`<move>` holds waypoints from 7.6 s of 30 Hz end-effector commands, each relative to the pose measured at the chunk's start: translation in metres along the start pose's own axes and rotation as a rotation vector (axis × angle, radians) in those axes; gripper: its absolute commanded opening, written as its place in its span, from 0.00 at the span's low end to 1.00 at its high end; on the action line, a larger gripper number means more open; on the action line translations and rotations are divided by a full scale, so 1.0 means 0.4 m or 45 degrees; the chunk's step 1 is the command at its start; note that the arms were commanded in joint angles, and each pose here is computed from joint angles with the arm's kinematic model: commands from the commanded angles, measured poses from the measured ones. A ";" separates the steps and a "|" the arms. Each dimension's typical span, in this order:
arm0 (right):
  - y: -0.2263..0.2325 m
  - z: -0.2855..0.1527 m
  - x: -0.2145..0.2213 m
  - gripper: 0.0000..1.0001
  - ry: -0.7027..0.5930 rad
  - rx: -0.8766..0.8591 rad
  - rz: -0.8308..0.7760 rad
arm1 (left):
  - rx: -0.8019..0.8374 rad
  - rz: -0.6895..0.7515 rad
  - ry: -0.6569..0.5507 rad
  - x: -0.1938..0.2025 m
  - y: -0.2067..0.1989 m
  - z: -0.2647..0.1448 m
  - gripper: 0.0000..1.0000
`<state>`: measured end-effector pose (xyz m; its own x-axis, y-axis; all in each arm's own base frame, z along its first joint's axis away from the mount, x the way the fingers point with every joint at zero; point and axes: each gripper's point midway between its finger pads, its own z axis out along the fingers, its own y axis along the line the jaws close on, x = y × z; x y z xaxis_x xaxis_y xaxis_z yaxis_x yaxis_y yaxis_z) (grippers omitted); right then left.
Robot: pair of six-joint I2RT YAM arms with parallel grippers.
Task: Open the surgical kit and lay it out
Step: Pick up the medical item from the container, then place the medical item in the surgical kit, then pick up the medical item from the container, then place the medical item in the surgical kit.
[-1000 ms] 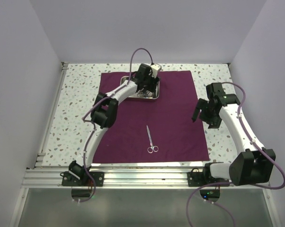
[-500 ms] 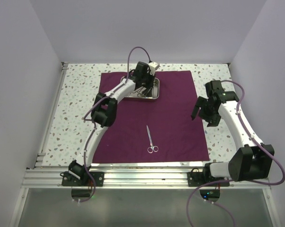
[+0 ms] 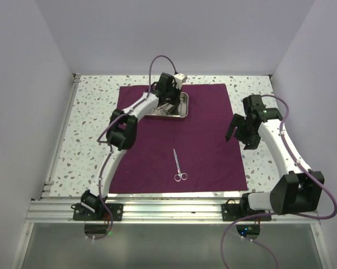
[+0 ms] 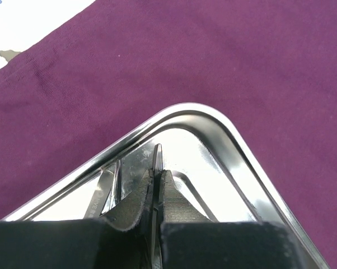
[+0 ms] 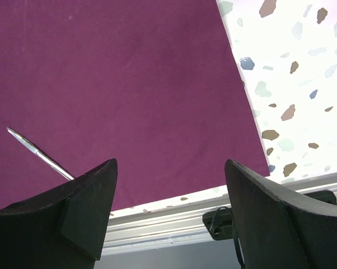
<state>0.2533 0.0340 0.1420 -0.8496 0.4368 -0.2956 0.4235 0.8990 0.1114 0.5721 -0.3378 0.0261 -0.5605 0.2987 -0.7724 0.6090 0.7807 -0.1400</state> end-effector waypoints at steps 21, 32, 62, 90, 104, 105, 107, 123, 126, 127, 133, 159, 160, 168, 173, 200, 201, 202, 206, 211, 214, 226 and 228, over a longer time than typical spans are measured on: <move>0.030 -0.005 -0.016 0.81 -0.052 -0.095 0.000 | -0.242 -0.187 -0.261 -0.276 0.044 -0.247 0.00; 0.071 0.028 -0.047 0.81 -0.063 -0.163 -0.019 | -0.312 -0.482 -0.253 -0.202 -0.036 -0.467 0.00; 0.039 0.096 0.035 0.81 -0.021 -0.186 -0.076 | -0.184 -0.745 0.194 0.336 -0.469 -0.469 0.00; 0.024 -0.026 -0.038 0.81 -0.163 -0.127 -0.063 | -0.103 -0.138 -0.020 -0.123 -0.058 -0.339 0.51; -0.007 -0.036 -0.012 0.82 -0.091 -0.028 0.014 | -0.023 -0.058 0.022 -0.043 -0.008 -0.121 0.50; -0.005 -0.032 -0.012 0.82 -0.083 -0.028 0.019 | -0.037 -0.065 0.035 -0.031 -0.002 -0.113 0.50; -0.001 -0.033 -0.015 0.82 -0.074 -0.027 0.026 | -0.062 -0.076 0.067 0.002 0.011 -0.091 0.49; -0.010 -0.019 -0.012 0.81 -0.045 0.015 0.023 | -0.138 -0.106 0.163 0.104 0.073 -0.015 0.42; -0.006 -0.016 -0.015 0.81 -0.045 0.008 0.024 | -0.175 -0.139 0.301 0.203 0.085 -0.006 0.38; -0.004 -0.013 -0.013 0.81 -0.040 0.006 0.023 | -0.181 -0.147 0.341 0.234 0.086 -0.003 0.37; -0.002 -0.002 -0.008 0.81 -0.035 -0.005 0.020 | -0.283 -0.153 0.465 0.317 0.117 -0.024 0.31; 0.014 0.006 -0.008 0.81 -0.040 -0.062 -0.019 | -0.383 -0.241 0.585 0.312 0.083 -0.108 0.00; 0.018 0.007 -0.010 0.81 -0.043 -0.071 -0.015 | -0.372 -0.255 0.532 0.282 0.080 -0.108 0.00; 0.030 0.008 -0.013 0.81 -0.058 -0.112 -0.014 | -0.251 -0.492 0.209 0.034 0.099 -0.165 0.00; 0.028 0.001 -0.012 0.81 -0.076 -0.121 -0.027 | -0.299 -0.518 0.104 -0.040 0.133 -0.215 0.00; 0.051 0.022 0.029 0.81 -0.082 -0.258 -0.048 | -0.424 -0.698 0.121 -0.038 -0.128 -0.545 0.00; 0.050 0.023 0.033 0.81 -0.083 -0.260 -0.052 | -0.414 -0.738 0.142 0.001 -0.161 -0.562 0.00; 0.050 0.024 0.034 0.81 -0.081 -0.261 -0.050 | -0.400 -0.749 0.156 0.020 -0.191 -0.570 0.00; 0.047 0.036 0.037 0.81 -0.077 -0.253 -0.059 | -0.327 -0.767 0.252 0.121 -0.341 -0.593 0.00; 0.044 0.056 0.040 0.81 -0.055 -0.239 -0.078 | -0.314 -0.853 0.311 0.221 -0.387 -0.595 0.00; 0.043 0.059 0.041 0.81 -0.049 -0.234 -0.086 | -0.317 -0.869 0.355 0.266 -0.405 -0.585 0.00; 0.031 0.069 0.052 0.81 -0.035 -0.215 -0.086 | -0.221 -0.864 0.574 0.402 -0.503 -0.513 0.00; 0.033 0.069 0.051 0.81 -0.037 -0.213 -0.089 | -0.219 -0.864 0.602 0.410 -0.506 -0.509 0.04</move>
<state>0.2468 0.0542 0.1090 -0.8642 0.3892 -0.3190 0.3230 0.9151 0.2413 0.2426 -0.3185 0.0507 -0.9685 -0.0869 -0.2334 -0.0127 0.9532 -0.3020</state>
